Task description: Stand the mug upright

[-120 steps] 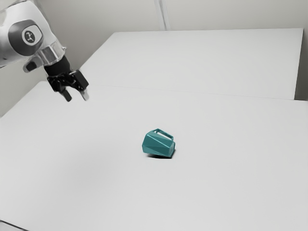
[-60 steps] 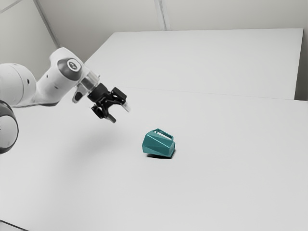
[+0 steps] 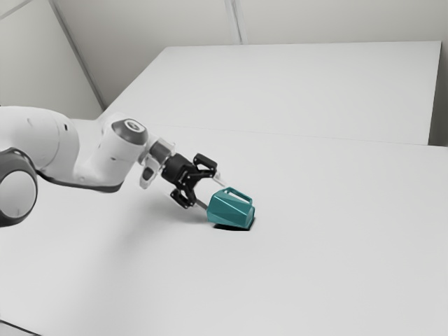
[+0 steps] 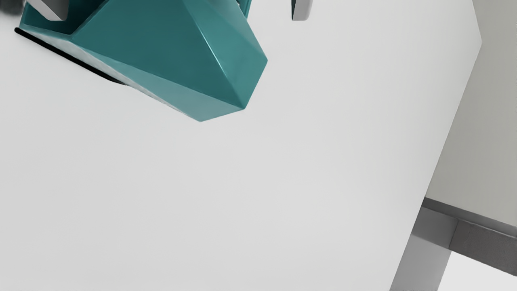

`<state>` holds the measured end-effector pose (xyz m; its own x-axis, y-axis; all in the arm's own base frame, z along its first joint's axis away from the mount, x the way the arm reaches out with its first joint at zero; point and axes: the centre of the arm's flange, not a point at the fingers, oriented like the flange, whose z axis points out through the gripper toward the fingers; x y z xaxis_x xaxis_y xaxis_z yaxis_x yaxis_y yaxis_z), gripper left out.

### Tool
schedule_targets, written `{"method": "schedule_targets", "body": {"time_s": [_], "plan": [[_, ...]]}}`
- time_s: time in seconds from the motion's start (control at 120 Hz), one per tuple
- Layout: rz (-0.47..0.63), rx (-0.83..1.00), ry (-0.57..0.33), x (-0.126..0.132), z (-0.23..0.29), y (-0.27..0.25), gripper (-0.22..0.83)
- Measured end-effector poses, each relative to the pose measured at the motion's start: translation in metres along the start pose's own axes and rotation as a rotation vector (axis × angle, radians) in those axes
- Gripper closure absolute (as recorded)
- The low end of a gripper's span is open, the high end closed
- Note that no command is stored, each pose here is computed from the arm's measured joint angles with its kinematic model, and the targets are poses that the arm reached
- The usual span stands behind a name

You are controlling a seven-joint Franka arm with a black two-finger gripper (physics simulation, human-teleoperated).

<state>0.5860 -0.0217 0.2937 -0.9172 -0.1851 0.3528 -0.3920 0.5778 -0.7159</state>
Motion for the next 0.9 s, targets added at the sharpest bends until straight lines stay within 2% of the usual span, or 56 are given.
{"method": "schedule_targets", "body": {"time_s": [0.258, 0.3, 0.442, 0.567, 0.675, 0.9], "plan": [[0.003, 0.013, 0.01, 0.002, 0.017, -0.008, 0.01], [0.007, 0.008, 0.011, 0.002, 0.02, -0.009, 0.09], [0.015, -0.008, 0.009, 0.002, 0.022, -0.01, 0.45], [0.022, -0.012, 0.004, 0.002, 0.022, -0.012, 0.63], [0.052, -0.028, -0.008, 0.004, 0.015, -0.024, 0.71], [0.153, -0.099, -0.033, 0.013, -0.003, -0.057, 0.76]]}}
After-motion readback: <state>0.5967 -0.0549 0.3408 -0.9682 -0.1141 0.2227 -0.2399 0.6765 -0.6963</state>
